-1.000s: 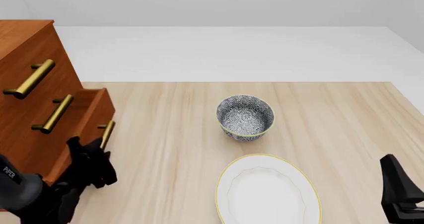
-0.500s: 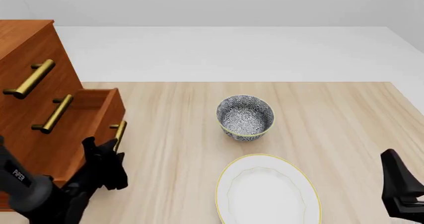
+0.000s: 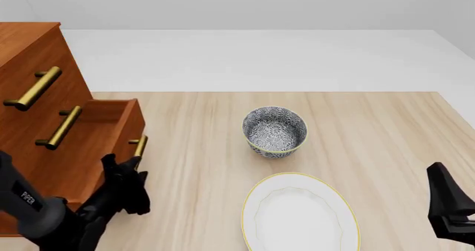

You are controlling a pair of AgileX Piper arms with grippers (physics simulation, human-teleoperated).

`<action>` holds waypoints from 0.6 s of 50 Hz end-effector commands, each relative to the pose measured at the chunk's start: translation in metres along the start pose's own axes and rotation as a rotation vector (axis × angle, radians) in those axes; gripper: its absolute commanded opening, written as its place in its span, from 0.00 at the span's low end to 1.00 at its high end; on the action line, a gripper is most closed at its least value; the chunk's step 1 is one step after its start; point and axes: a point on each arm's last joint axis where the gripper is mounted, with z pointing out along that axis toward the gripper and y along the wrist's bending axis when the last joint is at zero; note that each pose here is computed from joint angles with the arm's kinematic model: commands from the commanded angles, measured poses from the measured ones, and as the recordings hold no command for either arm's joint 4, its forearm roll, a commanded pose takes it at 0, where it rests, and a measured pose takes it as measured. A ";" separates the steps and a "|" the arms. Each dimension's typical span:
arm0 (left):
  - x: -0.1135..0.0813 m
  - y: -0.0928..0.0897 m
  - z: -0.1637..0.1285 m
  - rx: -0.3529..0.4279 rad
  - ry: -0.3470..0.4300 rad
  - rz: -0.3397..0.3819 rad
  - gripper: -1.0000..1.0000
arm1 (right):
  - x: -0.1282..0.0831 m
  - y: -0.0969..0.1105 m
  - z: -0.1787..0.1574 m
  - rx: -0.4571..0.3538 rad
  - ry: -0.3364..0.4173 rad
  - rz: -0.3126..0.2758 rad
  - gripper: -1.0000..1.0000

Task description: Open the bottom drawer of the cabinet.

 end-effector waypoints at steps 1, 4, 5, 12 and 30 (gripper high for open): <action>-0.025 0.005 0.003 -0.050 -0.111 0.042 0.00 | -0.002 0.000 0.000 -0.001 0.000 0.001 1.00; -0.027 0.005 0.003 -0.048 -0.117 0.046 0.00 | -0.002 0.000 0.000 -0.001 0.000 0.002 1.00; -0.027 0.004 0.003 -0.046 -0.119 0.048 0.00 | -0.002 0.000 0.000 -0.001 0.000 0.002 1.00; -0.030 0.004 0.004 -0.047 -0.129 0.055 0.00 | -0.004 0.000 0.000 -0.001 0.000 0.003 1.00; -0.032 0.002 0.007 -0.040 -0.135 0.058 0.00 | -0.006 0.001 -0.002 -0.004 0.000 0.004 1.00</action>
